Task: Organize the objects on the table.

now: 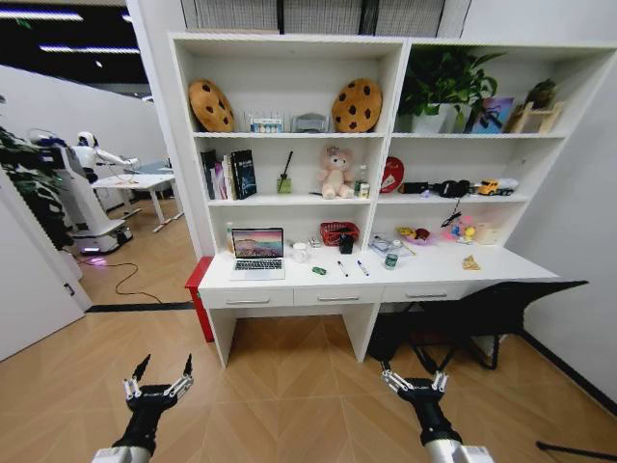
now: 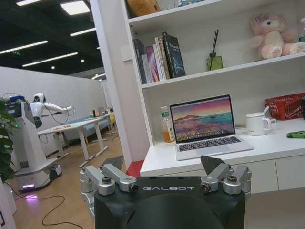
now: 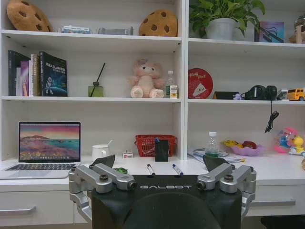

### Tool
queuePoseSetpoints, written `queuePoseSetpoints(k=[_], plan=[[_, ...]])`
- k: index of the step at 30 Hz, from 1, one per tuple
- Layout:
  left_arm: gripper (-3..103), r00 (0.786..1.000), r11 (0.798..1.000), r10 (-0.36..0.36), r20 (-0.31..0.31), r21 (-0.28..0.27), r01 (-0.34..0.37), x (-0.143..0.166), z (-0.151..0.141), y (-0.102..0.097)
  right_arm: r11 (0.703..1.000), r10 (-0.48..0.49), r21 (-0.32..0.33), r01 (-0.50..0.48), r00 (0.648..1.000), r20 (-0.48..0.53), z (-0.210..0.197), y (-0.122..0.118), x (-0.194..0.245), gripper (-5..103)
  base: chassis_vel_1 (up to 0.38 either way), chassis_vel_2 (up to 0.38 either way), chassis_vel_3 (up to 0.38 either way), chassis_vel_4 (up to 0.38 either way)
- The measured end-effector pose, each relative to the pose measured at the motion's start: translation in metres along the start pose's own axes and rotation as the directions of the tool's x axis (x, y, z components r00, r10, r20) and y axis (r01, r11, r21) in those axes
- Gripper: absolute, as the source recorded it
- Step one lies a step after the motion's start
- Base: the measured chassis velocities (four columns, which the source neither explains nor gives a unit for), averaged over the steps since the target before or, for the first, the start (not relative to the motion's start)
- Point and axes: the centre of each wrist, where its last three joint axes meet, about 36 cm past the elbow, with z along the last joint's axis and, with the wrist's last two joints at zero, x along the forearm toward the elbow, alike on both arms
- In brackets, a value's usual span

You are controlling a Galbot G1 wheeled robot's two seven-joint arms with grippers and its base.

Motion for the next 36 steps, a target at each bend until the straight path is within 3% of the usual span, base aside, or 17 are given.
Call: queuePoseSetpoints(k=[14,23,36], plan=[[93,1.0,1.0,-0.001,0.009,-0.01,0.001,0.0006,0.0006,-0.0004,1.0,-0.011,-0.003,0.011,0.999,0.03,-0.0007,0.0012,-0.0005,100,-0.272,0.263,0.272,-0.282],[93,1.0,1.0,-0.003,0.006,-0.012,0.003,0.0005,0.002,-0.0003,0.999,0.043,-0.005,-0.043,0.999,0.017,-0.0034,0.002,-0.0022,100,-0.322,0.321,0.326,-0.324],[93,1.0,1.0,0.002,0.007,-0.021,-0.002,0.001,0.0012,0.0006,1.0,0.025,-0.006,-0.025,0.999,0.03,-0.0018,0.0009,-0.0032,100,-0.021,0.018,-0.007,0.003]])
